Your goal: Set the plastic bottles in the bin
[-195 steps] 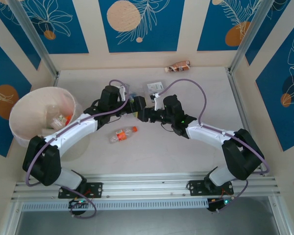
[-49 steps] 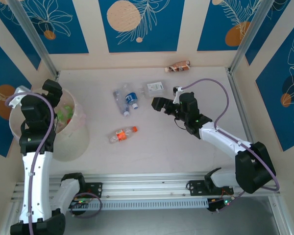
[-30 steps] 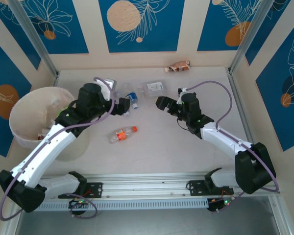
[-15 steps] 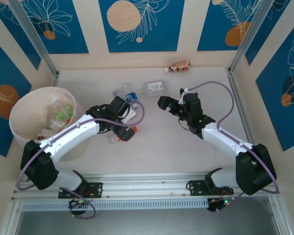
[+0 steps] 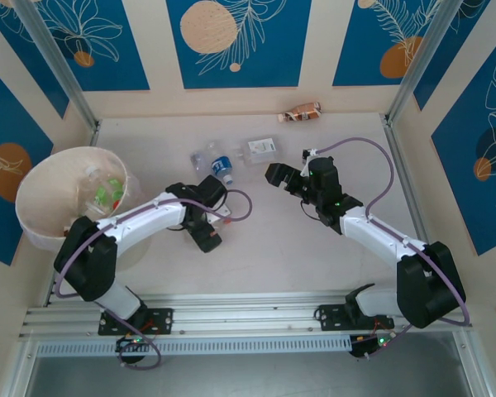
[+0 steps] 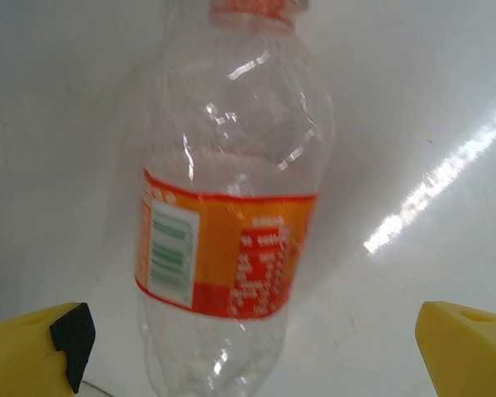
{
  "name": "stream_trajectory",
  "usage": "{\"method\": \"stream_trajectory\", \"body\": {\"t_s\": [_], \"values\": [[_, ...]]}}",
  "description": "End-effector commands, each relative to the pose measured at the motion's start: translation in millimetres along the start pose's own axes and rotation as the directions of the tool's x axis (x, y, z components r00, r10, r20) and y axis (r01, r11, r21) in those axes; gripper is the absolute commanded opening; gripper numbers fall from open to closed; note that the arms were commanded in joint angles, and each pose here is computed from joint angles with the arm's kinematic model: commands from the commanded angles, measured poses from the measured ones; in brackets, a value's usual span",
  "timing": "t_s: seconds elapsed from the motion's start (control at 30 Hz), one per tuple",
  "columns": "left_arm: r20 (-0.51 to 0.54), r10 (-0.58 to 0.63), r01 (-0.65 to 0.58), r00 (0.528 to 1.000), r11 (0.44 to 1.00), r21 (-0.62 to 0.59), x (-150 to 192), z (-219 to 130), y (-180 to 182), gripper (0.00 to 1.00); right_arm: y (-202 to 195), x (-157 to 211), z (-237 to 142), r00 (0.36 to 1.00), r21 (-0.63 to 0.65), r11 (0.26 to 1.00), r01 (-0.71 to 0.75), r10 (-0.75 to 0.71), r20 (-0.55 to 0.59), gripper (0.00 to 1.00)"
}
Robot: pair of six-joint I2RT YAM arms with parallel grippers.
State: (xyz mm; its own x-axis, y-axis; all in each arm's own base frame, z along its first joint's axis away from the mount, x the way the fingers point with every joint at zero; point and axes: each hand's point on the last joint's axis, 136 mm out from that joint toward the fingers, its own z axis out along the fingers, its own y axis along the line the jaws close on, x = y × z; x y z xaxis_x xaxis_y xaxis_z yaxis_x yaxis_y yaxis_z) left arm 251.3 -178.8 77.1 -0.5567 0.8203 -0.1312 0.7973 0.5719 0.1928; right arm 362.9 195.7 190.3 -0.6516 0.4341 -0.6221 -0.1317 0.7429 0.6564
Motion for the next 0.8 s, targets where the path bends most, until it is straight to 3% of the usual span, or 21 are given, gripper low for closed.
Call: {"method": "stream_trajectory", "body": {"t_s": [0.0, 0.27, 0.5, 0.77], "values": [[0.041, 0.056, -0.053, 0.998, 0.996, -0.075, -12.7, 12.2, 10.5, 1.0, 0.3, 3.0, 0.9, 1.0, -0.009, 1.0, -0.012, 0.012, -0.021, 1.0], [0.025, 0.065, -0.067, 0.998, 0.994, 0.088, -8.4, 40.4, -14.6, 0.97, -2.5, 4.1, 1.0, 1.0, -0.005, 1.0, -0.01, 0.009, -0.023, 1.0], [-0.004, 0.064, -0.063, 0.998, 0.995, 0.083, -4.3, 59.3, -10.0, 0.89, -5.6, 5.4, 2.3, 1.0, 0.005, 1.0, -0.014, 0.014, -0.028, 0.99], [0.001, 0.07, -0.07, 0.998, 0.996, 0.053, -5.7, 73.1, -5.6, 0.72, -7.9, 5.9, 3.6, 0.999, 0.012, 1.0, -0.023, 0.024, -0.036, 0.99]]}}
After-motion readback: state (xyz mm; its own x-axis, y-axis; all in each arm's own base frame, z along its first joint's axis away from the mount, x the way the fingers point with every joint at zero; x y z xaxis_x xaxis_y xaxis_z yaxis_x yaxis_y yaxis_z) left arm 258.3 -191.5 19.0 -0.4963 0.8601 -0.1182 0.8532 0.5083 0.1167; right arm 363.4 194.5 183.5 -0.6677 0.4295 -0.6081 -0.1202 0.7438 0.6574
